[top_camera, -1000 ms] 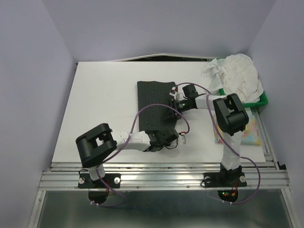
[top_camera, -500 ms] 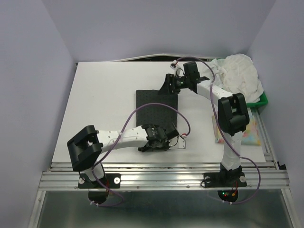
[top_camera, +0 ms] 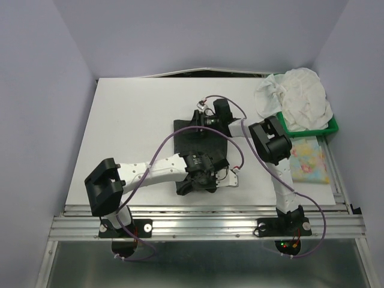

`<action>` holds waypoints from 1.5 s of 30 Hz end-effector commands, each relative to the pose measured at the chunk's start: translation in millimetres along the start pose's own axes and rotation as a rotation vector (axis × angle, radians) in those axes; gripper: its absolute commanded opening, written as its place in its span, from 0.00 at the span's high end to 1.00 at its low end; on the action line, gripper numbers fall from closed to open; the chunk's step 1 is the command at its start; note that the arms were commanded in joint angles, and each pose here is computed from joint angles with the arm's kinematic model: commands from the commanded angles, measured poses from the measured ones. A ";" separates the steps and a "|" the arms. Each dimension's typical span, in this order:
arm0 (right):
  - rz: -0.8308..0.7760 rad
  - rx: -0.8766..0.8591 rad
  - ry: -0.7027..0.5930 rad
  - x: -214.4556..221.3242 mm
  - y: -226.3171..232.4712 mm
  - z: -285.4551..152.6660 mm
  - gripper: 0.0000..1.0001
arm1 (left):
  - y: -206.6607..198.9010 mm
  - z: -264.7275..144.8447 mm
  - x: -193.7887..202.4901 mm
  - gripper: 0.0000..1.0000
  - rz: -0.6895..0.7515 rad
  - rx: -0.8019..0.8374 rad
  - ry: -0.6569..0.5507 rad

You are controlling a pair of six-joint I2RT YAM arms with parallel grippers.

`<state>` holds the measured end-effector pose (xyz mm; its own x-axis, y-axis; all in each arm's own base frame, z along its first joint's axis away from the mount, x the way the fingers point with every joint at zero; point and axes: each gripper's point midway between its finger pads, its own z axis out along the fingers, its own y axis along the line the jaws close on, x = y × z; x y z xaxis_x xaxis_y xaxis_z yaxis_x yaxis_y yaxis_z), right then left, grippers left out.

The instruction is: Fold and stack the skirts

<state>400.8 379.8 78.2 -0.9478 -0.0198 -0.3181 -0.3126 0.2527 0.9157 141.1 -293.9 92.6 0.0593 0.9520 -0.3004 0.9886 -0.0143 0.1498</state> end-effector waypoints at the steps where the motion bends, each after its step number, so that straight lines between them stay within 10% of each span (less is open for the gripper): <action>1: -0.054 -0.163 0.000 6.3 39.1 7.3 0.31 | 2.4 -29.8 -16.8 1.00 0.013 -0.005 -0.070; 17: 0.054 0.024 0.126 106.4 -43.0 21.4 0.53 | 64.3 -74.3 -31.9 1.00 -0.005 -0.172 -0.111; 45: 0.008 -0.208 0.114 80.3 84.6 29.1 0.57 | 63.1 -81.8 -32.3 1.00 0.018 -0.141 -0.148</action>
<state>310.3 414.0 90.2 -0.9558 -0.1230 -0.2671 -0.2842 0.1533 0.9464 192.1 -297.4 165.4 0.0904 0.9285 -0.3602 0.9663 0.0058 0.2573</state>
